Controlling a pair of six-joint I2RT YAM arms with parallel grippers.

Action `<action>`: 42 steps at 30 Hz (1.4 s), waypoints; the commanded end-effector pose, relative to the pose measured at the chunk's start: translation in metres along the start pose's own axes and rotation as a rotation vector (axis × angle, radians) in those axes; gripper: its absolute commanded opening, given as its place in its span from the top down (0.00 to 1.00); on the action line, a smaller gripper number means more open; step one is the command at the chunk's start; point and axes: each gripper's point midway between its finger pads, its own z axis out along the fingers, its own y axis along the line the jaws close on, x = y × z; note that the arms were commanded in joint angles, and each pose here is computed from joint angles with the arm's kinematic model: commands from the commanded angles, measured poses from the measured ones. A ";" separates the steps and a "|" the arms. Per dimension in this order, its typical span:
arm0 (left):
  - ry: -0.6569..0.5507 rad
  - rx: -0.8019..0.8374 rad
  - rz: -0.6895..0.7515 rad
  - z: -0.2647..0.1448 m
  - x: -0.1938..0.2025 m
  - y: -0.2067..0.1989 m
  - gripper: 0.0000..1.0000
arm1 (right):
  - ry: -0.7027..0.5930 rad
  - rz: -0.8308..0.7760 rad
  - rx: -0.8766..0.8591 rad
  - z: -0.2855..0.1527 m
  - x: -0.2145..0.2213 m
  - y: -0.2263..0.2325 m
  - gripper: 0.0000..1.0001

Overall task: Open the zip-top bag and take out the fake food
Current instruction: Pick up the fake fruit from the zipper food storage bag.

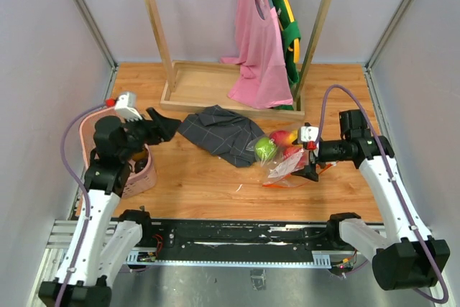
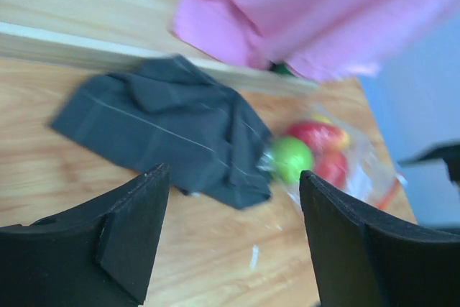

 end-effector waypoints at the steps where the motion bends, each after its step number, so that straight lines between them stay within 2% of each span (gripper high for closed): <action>1: 0.014 0.229 0.008 -0.004 0.021 -0.061 0.24 | -0.066 0.017 0.003 -0.008 -0.007 0.008 0.02; 8: 0.073 0.456 0.035 -0.006 0.066 -0.134 0.25 | -0.051 0.040 0.050 -0.015 0.000 0.005 0.01; 15: 0.156 0.526 0.207 0.007 0.138 -0.192 0.25 | -0.046 0.099 0.118 -0.027 0.002 -0.004 0.02; 19: 0.125 0.579 0.343 0.015 0.170 -0.217 0.25 | -0.046 0.139 0.160 -0.034 0.007 -0.012 0.02; 24: 0.084 0.595 0.579 0.032 0.213 -0.228 0.23 | -0.032 0.181 0.195 -0.038 0.018 -0.018 0.02; 30: 0.074 0.720 0.812 0.043 0.261 -0.234 0.21 | -0.039 0.210 0.208 -0.036 0.023 -0.020 0.02; 34: 0.065 0.755 0.869 0.048 0.278 -0.237 0.20 | -0.048 0.210 0.205 -0.035 0.022 -0.019 0.02; 42: 0.121 0.702 0.888 0.067 0.309 -0.233 0.22 | -0.051 0.204 0.207 -0.036 0.021 -0.018 0.02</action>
